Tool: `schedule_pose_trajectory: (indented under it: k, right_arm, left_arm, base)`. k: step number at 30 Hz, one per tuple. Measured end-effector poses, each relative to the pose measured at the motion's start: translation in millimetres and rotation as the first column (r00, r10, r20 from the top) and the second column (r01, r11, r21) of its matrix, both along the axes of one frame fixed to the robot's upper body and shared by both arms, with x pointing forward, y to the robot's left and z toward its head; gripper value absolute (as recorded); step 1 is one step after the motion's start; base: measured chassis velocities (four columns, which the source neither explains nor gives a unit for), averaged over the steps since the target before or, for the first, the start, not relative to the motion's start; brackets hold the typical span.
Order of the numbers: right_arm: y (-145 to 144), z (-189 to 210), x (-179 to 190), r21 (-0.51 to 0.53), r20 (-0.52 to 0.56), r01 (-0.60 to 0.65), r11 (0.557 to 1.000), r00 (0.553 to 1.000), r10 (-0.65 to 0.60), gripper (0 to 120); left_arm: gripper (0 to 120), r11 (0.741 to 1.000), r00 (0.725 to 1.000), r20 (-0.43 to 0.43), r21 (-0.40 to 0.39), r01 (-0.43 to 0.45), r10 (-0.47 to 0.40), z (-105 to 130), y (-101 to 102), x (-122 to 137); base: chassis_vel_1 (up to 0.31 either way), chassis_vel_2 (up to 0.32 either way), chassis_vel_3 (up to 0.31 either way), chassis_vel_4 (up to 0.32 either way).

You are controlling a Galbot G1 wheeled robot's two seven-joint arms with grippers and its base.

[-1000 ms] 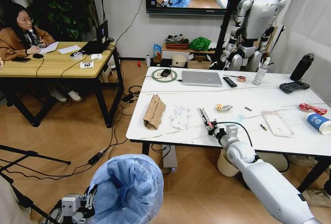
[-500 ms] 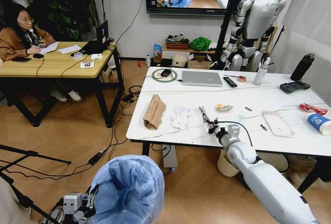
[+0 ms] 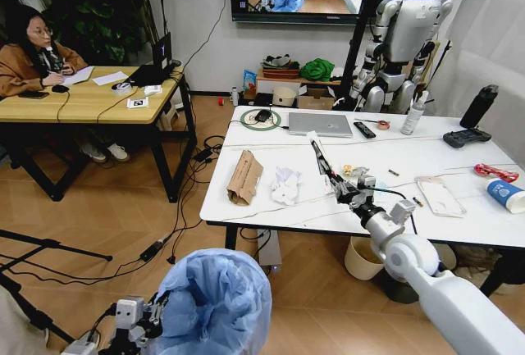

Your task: Pick up the trash bin and place the trash from the table into it.

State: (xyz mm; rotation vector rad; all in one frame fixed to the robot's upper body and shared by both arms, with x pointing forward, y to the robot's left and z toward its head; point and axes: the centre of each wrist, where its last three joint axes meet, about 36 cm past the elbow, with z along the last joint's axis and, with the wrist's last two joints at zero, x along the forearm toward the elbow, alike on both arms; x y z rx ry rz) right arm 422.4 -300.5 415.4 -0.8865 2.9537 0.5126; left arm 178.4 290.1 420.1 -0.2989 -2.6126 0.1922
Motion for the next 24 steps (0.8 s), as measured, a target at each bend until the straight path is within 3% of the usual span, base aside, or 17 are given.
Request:
schedule_pose_trajectory:
  k: [5, 6, 9, 14, 15, 19, 22, 24]
  right_arm:
    - [4, 1, -14, 0.041, 0.093, -0.166, 0.985, 0.982, 0.162, 0]
    - [9, 1, -18, 0.047, 0.130, -0.257, 0.965, 0.960, 0.249, 0]
    - [17, 2, -21, 0.056, 0.159, -0.340, 0.939, 0.931, 0.328, 0]
    - [45, 8, -22, 0.069, 0.238, -0.566, 0.822, 0.809, 0.537, 0]
    - [45, 8, -22, 0.069, 0.238, -0.566, 0.822, 0.809, 0.537, 0]
    - [63, 2, -26, 0.070, 0.250, -0.690, 0.721, 0.711, 0.657, 0]
    - [70, -3, -29, 0.074, 0.247, -0.724, 0.685, 0.679, 0.691, 0]
    - [78, -12, -32, 0.083, 0.242, -0.770, 0.633, 0.632, 0.736, 0]
  left_arm:
    - [0, 1.000, 1.000, 0.003, -0.017, 0.026, -0.026, -1, -7, 4]
    - [0, 0.999, 0.999, 0.005, -0.023, 0.033, -0.033, -1, -8, 5]
    - [0, 0.999, 0.999, 0.007, -0.030, 0.039, -0.039, -1, -11, 6]
    - [0, 0.998, 0.999, -0.001, -0.041, 0.043, -0.043, -5, -15, 5]
    - [0, 0.998, 0.999, -0.001, -0.041, 0.043, -0.043, -5, -15, 5]
    - [0, 0.998, 0.999, -0.002, -0.041, 0.042, -0.042, -3, -14, 3]
    - [0, 0.998, 0.999, 0.001, -0.039, 0.040, -0.040, -2, -13, 3]
    - [0, 0.998, 0.999, 0.005, -0.038, 0.040, -0.040, -1, -13, 4]
  base:
    - [0.000, 0.000, 0.000, 0.000]
    - [0.000, 0.000, 0.000, 0.000]
    - [0.000, 0.000, 0.000, 0.000]
    - [0.000, 0.000, 0.000, 0.000]
    - [0.000, 0.000, 0.000, 0.000]
    - [0.000, 0.000, 0.000, 0.000]
    - [0.000, 0.000, 0.000, 0.000]
    - [0.000, 0.000, 0.000, 0.000]
